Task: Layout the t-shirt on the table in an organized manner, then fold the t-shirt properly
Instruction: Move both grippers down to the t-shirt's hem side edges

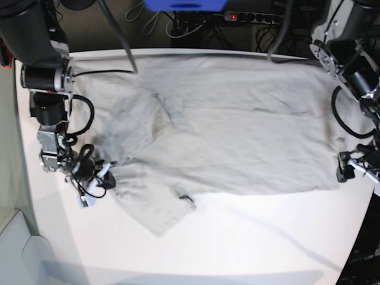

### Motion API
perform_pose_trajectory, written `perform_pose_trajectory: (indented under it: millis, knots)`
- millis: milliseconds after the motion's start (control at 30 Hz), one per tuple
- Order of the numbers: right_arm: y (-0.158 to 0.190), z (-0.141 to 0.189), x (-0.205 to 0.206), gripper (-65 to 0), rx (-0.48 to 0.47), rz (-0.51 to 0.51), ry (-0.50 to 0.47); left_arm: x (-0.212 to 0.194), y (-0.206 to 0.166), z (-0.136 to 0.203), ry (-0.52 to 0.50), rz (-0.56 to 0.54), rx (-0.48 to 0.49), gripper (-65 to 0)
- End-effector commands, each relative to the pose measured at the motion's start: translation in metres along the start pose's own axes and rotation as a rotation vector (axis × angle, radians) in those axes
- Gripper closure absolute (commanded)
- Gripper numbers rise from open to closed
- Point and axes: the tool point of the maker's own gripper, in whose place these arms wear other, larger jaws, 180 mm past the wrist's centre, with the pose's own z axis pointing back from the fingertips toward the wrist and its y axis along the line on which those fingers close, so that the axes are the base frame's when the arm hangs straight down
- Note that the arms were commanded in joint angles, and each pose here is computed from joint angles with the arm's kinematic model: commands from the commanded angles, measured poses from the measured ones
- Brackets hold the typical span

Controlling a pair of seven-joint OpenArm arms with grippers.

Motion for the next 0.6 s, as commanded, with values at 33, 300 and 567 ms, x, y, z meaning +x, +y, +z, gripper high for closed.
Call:
perform_pose_trajectory:
  millis: [33,300,567]
  knots:
    - [-0.008,0.004,0.005,0.0,-0.013,0.027,0.019,0.036,-0.002,-0.005,-0.079,-0.029,-0.011,-64.3]
    - [-0.017,0.009,0.003,0.0,-0.030,0.029,0.023,0.027,0.023,-0.035,-0.074,0.076,-0.037,-64.2]
    - [-0.027,0.015,-0.001,0.0,-0.048,0.029,0.034,0.021,0.017,-0.050,-0.124,0.141,-0.081,-64.2]
